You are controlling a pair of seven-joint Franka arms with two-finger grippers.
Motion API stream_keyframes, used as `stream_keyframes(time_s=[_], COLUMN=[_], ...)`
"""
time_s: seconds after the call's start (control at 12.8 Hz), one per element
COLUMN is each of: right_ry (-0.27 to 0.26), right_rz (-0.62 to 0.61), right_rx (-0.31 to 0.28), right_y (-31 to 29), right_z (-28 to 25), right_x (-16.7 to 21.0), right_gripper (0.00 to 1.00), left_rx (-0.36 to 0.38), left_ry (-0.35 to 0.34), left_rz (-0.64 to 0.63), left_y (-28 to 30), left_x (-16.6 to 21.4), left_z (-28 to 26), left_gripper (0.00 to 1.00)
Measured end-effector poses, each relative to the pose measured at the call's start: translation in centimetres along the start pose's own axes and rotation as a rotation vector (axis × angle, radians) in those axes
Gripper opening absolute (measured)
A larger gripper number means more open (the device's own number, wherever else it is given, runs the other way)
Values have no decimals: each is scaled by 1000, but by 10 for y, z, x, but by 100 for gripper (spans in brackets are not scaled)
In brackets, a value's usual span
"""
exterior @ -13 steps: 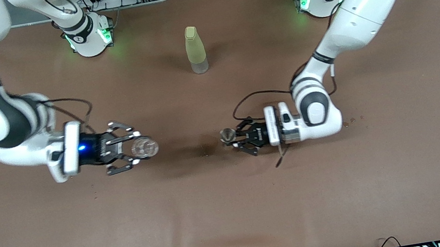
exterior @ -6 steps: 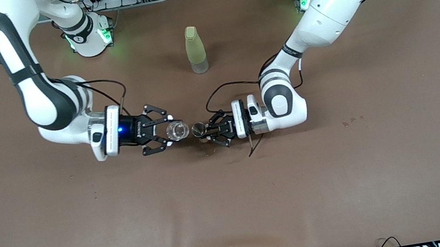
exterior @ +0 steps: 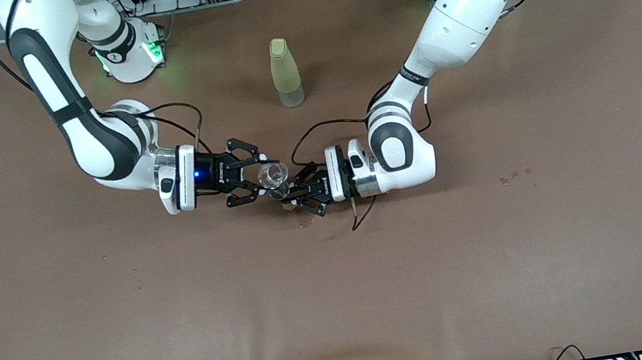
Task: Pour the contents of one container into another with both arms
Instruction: 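Tilt the beaker with the right gripper over the jigger's rim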
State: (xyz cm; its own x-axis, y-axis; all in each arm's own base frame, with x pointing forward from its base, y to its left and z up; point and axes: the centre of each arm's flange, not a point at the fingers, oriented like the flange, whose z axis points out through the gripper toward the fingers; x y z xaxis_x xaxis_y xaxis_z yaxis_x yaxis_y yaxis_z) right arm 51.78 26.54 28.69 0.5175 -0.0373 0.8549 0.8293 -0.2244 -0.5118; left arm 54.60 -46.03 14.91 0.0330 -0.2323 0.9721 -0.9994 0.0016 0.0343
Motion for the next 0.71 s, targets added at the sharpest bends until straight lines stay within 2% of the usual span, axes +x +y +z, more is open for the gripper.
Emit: stream_keyframes(time_s=[0.39, 0.71], right_ry=[60, 55], right_rz=[162, 250], right_rx=[-32, -25], right_y=[-10, -23], right_z=[3, 16], right_x=[-24, -39], right_gripper=[50, 50], left_rx=[4, 3], left_ry=[-2, -2], left_rz=[3, 3], left_y=[-2, -2], left_x=[0, 0], left_z=[-2, -2], left_gripper=[21, 21])
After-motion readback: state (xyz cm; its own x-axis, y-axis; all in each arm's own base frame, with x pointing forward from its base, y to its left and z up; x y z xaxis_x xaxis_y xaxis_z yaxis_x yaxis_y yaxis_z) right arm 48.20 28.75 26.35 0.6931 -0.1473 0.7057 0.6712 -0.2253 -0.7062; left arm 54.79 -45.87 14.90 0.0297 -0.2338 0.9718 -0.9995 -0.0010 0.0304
